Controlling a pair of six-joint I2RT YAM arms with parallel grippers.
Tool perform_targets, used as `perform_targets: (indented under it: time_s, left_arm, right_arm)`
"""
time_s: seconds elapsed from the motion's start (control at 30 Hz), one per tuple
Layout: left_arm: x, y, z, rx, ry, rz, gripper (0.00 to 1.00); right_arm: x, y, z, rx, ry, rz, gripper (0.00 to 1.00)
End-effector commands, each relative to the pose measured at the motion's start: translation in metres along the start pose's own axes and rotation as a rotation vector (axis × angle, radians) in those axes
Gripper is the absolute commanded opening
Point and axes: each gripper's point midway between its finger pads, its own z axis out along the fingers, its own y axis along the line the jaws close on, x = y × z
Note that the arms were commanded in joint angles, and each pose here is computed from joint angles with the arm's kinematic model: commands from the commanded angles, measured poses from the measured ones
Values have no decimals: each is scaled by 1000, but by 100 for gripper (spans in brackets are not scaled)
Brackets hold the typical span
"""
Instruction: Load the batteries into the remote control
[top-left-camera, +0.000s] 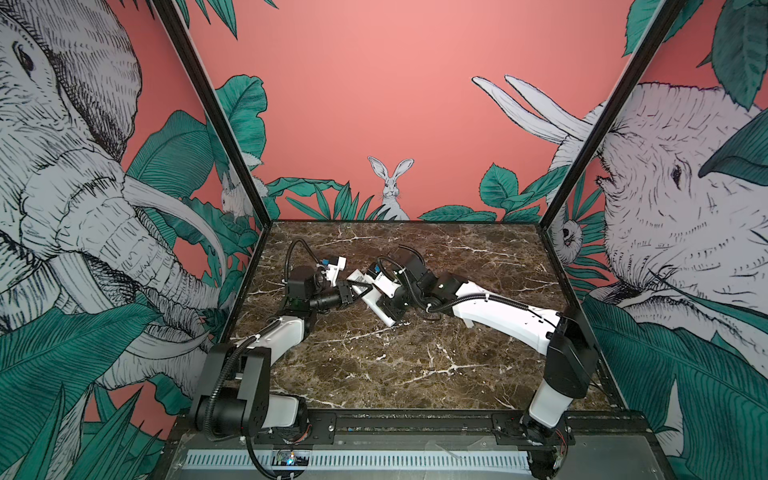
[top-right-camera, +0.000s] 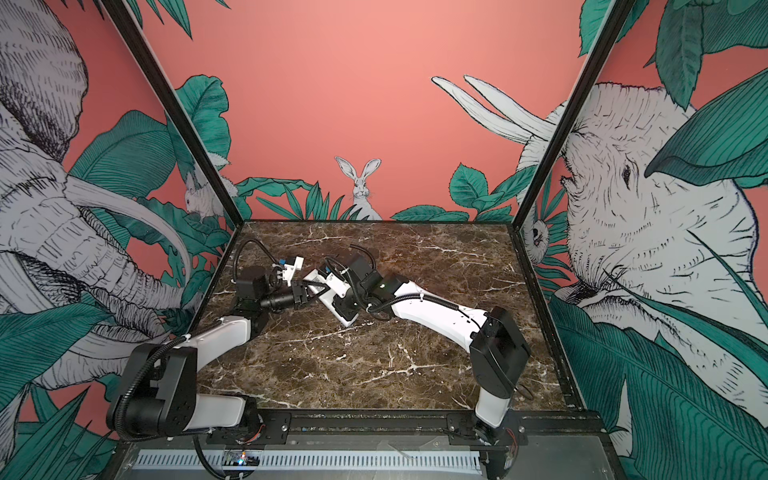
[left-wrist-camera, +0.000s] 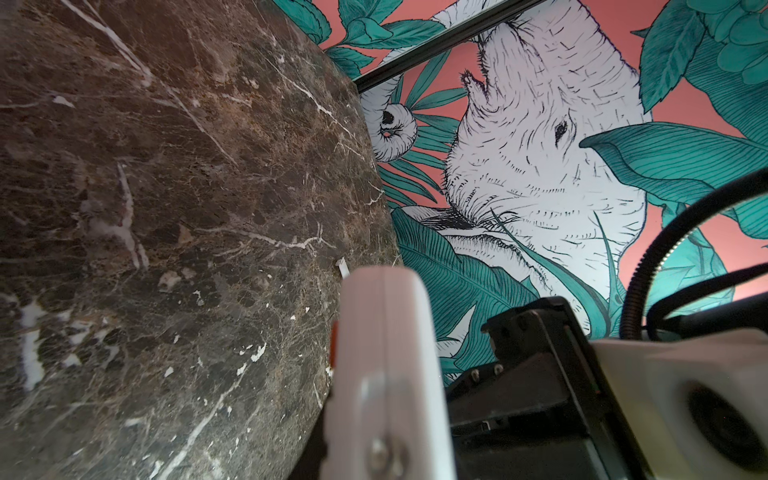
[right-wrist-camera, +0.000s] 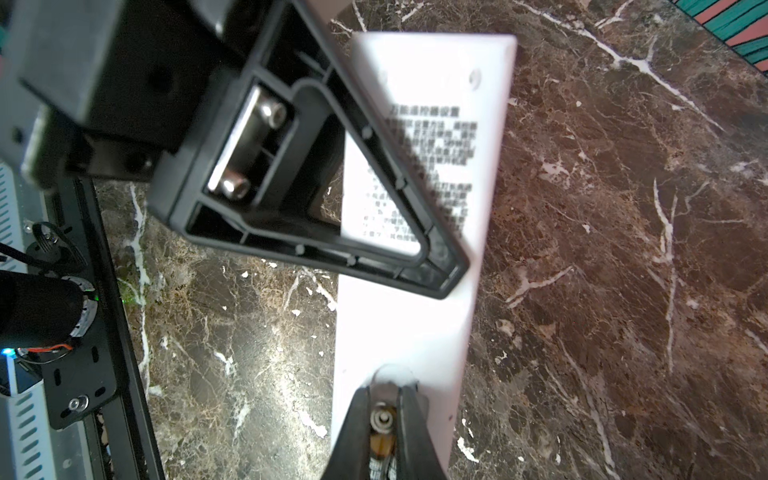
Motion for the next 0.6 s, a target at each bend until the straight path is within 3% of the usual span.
perform_targets:
  time_s: [0.0,0.57]
  left_arm:
    - [-10,-25,-3,74,-10,64,0]
    - [-23,-60,-9,193,-41,87,0]
  right_arm:
    - [15,-5,4,18,26,0,9]
    - [48,-10,24,50,-67,16,8]
